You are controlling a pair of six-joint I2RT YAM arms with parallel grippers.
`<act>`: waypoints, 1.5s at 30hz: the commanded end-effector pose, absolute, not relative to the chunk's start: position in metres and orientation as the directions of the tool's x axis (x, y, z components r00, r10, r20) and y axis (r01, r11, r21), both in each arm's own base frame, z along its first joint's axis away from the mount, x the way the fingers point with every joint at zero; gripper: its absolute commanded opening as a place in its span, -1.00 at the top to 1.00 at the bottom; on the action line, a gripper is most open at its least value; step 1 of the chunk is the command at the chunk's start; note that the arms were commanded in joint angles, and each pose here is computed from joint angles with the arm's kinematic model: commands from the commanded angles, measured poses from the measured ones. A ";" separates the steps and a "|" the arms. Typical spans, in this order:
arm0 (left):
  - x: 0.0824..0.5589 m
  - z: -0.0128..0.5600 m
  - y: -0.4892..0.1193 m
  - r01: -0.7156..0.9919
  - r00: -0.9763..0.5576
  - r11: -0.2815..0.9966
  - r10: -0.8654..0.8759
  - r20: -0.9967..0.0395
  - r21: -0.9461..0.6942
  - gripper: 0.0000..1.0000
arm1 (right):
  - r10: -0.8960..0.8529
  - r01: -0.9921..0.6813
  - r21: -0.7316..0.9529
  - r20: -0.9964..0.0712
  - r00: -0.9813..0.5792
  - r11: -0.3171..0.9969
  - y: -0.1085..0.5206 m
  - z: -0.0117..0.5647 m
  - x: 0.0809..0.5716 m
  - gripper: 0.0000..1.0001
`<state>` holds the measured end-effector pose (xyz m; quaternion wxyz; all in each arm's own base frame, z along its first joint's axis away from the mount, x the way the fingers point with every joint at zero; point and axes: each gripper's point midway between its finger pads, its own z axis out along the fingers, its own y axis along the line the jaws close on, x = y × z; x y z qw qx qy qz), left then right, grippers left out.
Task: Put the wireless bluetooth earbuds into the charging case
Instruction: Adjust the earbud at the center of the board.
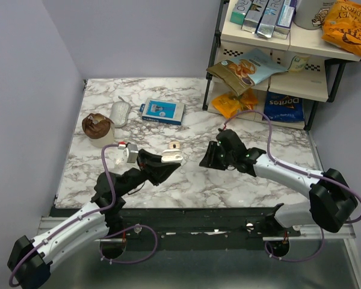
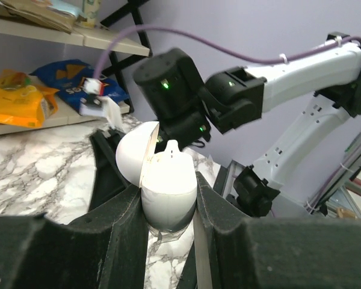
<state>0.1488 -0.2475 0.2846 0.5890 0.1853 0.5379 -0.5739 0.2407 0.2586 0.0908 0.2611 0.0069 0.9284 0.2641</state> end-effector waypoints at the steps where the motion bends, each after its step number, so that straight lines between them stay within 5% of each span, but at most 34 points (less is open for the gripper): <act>1: 0.160 0.283 -0.238 0.841 -0.204 0.347 -0.506 -0.838 -0.415 1.00 | 0.446 0.214 0.590 -0.280 -0.850 0.778 0.253 0.075 0.231 0.00; 22: 0.162 0.277 -0.239 0.830 -0.218 0.359 -0.495 -0.841 -0.426 1.00 | 0.352 0.215 0.402 -0.304 -0.886 0.890 0.237 0.019 0.254 -0.04; 32: 0.162 0.274 -0.241 0.830 -0.227 0.357 -0.485 -0.844 -0.428 1.00 | 0.104 0.004 0.304 -0.315 -0.943 0.953 0.230 0.012 0.243 0.45; 45: 0.162 0.272 -0.244 0.831 -0.236 0.351 -0.480 -0.845 -0.432 1.00 | -0.223 -0.352 0.111 -0.590 -0.776 0.929 0.217 0.081 0.282 0.83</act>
